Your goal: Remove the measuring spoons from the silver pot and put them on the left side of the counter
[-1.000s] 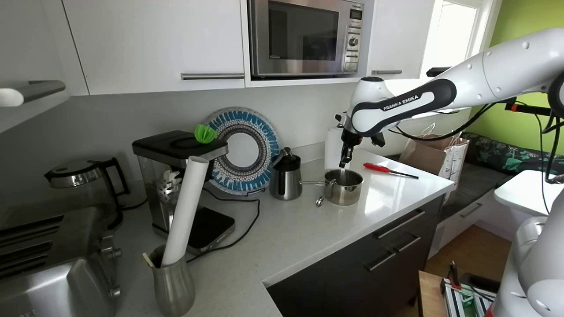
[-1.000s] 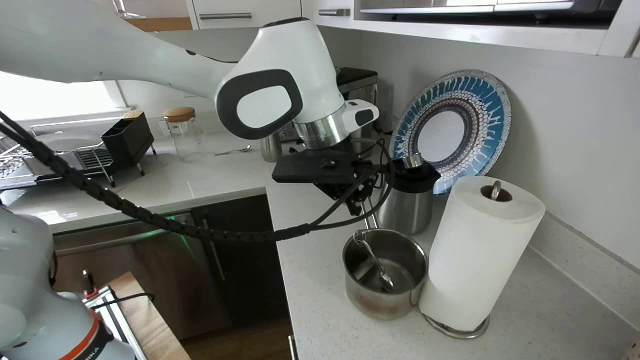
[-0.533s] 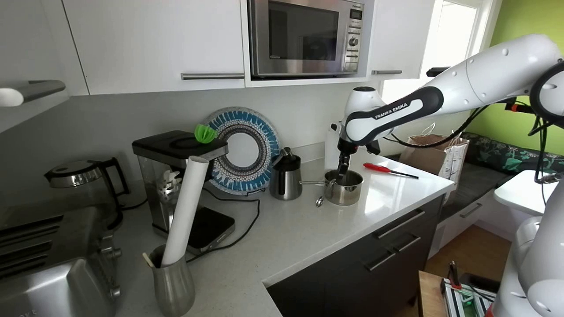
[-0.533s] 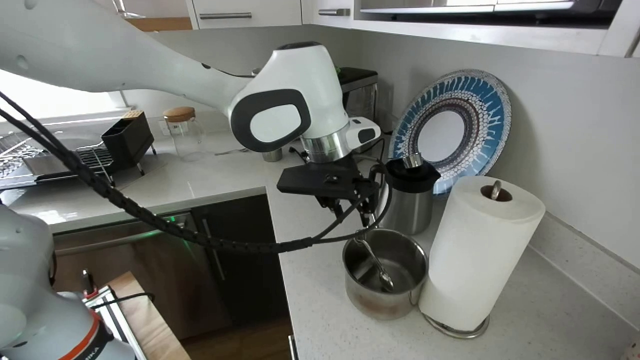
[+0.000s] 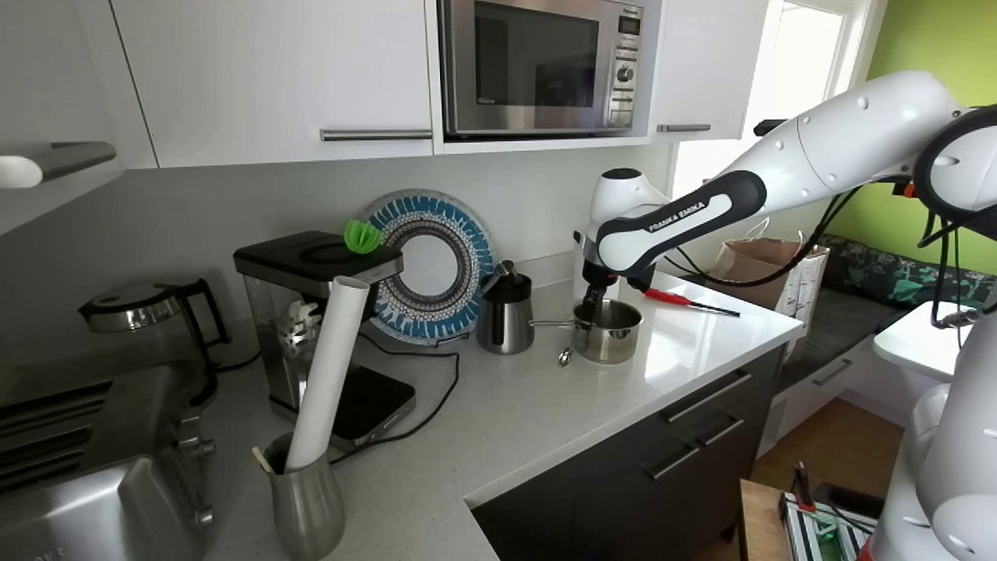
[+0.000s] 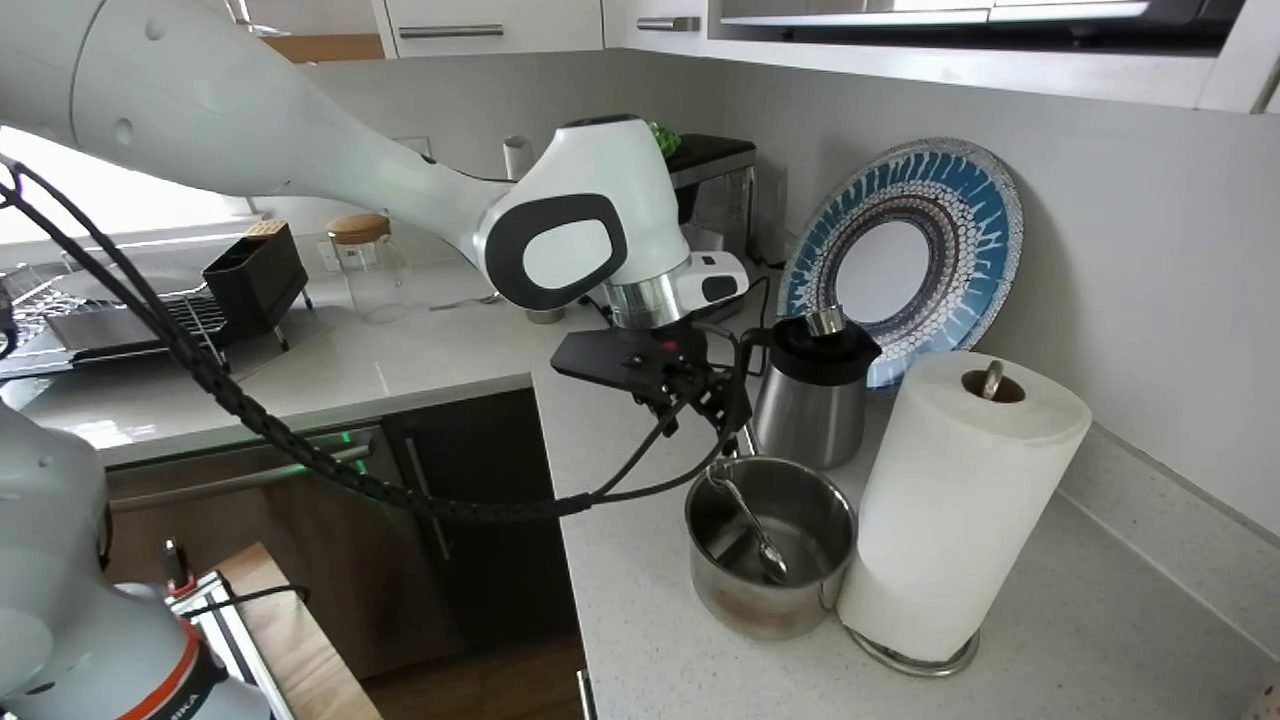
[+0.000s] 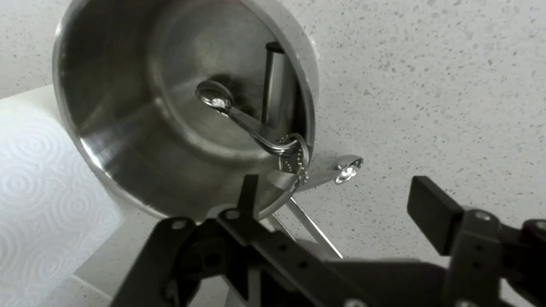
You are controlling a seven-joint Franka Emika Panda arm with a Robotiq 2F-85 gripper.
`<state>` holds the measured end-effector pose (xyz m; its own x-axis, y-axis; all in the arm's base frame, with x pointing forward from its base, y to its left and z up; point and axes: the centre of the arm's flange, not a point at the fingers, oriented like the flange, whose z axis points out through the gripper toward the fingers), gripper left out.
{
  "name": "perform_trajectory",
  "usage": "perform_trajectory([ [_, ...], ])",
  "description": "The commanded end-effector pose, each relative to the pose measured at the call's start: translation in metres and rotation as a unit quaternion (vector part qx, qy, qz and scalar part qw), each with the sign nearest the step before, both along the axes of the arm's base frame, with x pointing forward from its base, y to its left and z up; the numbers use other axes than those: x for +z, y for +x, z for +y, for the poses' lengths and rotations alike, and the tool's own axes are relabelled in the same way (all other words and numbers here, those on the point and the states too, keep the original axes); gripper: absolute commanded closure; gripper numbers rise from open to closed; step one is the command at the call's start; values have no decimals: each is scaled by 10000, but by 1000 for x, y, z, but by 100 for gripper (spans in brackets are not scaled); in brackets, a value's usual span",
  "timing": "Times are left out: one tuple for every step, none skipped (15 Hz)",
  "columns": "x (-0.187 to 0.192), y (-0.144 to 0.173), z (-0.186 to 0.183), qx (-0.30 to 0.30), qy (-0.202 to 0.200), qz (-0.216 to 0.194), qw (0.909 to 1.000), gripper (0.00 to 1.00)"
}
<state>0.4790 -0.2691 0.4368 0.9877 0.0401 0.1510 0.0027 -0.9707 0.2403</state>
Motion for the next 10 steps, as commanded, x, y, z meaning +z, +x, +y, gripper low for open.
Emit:
perform_trajectory([
  [-2, -11, 4, -567, -110, -113, 9983, 3],
  [1, -18, 2, -752, -161, -134, 9970, 2],
  [2, -22, 1, -875, -203, -96, 9959, 0],
  [0, -24, 0, -905, -195, -39, 9957, 0],
  [-5, -24, -1, -831, -35, 30, 9965, 0],
  [-9, -24, -2, -830, 29, 73, 9965, 0],
  [-14, -24, -2, -857, 75, 100, 9962, 0],
  [-19, -24, -3, -876, 118, 117, 9960, 0],
  [-25, -22, -4, -913, 108, 90, 9957, 9],
  [-30, -20, -6, -936, 83, 76, 9956, 15],
])
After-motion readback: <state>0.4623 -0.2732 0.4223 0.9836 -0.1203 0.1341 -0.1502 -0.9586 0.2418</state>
